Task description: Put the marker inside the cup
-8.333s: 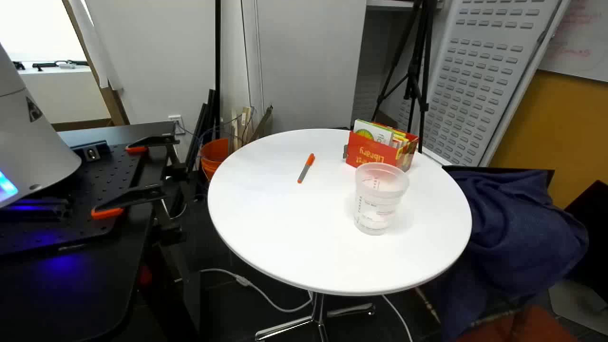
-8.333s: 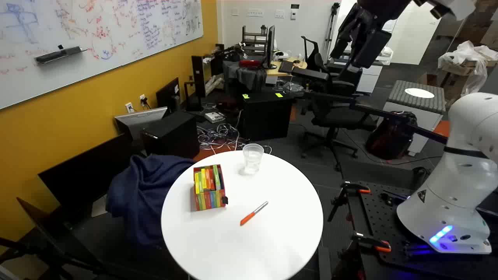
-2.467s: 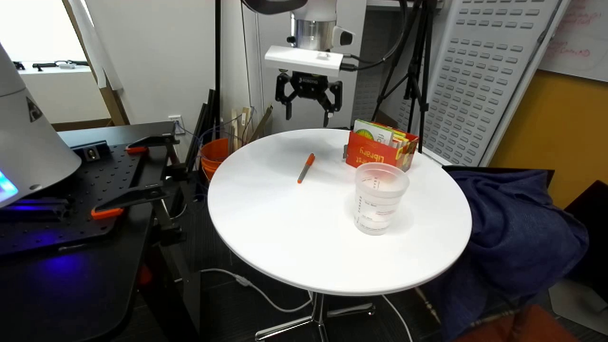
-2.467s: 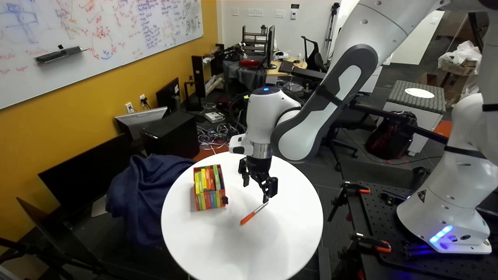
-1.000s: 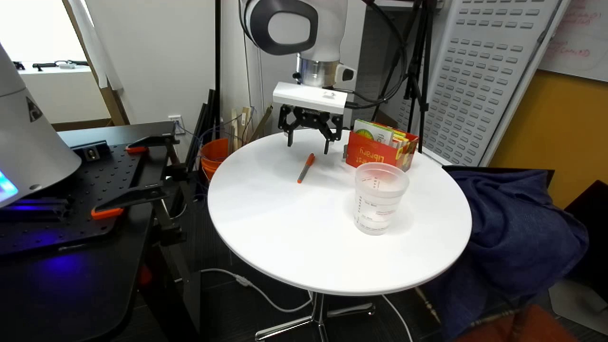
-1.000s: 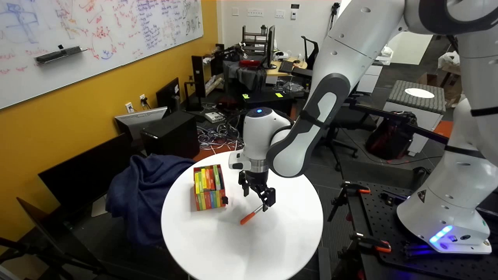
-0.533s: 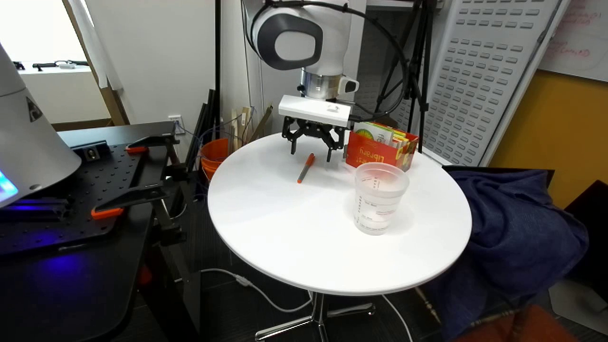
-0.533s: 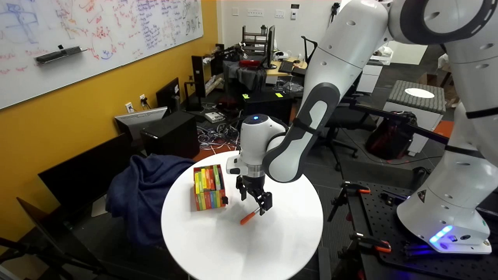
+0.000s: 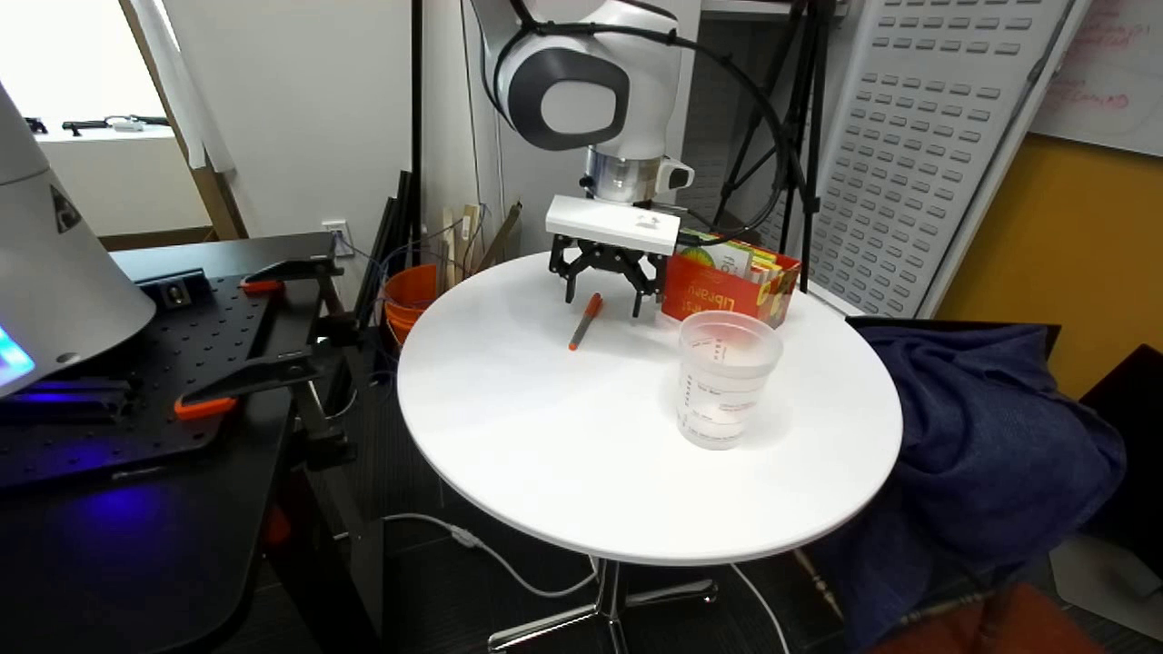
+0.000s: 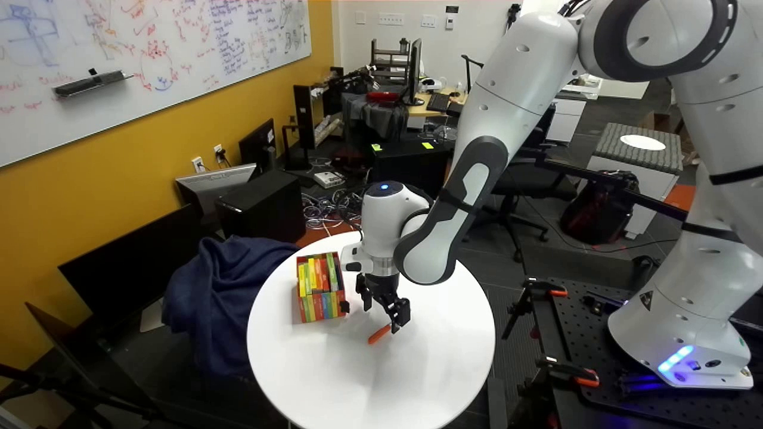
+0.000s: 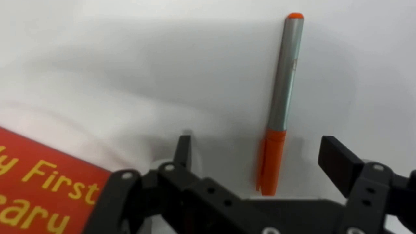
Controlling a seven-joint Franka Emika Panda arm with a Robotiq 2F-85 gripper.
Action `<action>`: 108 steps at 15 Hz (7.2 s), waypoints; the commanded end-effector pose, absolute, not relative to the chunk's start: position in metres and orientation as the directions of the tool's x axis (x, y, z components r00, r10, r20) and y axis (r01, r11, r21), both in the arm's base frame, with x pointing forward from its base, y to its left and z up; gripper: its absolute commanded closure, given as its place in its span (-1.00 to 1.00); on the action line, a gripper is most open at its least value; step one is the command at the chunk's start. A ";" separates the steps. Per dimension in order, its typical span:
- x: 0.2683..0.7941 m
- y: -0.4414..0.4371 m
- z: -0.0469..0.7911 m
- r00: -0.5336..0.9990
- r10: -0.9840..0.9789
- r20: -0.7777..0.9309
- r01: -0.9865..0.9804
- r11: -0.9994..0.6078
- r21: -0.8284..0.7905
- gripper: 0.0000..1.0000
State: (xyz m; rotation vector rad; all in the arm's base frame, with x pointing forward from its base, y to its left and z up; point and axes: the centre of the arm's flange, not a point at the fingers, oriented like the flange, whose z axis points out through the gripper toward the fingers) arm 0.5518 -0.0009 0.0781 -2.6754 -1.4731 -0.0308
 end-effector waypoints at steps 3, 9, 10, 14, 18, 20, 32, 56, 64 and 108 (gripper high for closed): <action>0.562 0.003 0.069 0.519 0.852 0.068 0.854 -0.515 -0.072 -1.00; 0.561 0.012 0.063 0.515 0.854 0.076 0.857 -0.509 -0.085 -0.47; 0.561 0.013 0.063 0.514 0.854 0.077 0.857 -0.508 -0.086 -0.38; 0.564 0.012 0.066 0.516 0.852 0.084 0.856 -0.511 -0.076 0.26; 0.566 0.013 0.068 0.517 0.852 0.086 0.856 -0.512 -0.073 0.82; 0.567 0.014 0.071 0.516 0.852 0.087 0.856 -0.511 -0.074 0.97; 0.547 0.007 0.103 0.665 0.735 0.131 0.745 -0.667 -0.037 0.91; 0.497 -0.027 0.240 0.845 0.480 0.237 0.426 -0.871 0.244 0.91; 0.487 -0.072 0.273 0.875 0.449 0.179 0.368 -0.859 0.355 0.91; 0.527 -0.189 0.183 0.723 0.335 0.604 0.096 -0.914 0.393 0.91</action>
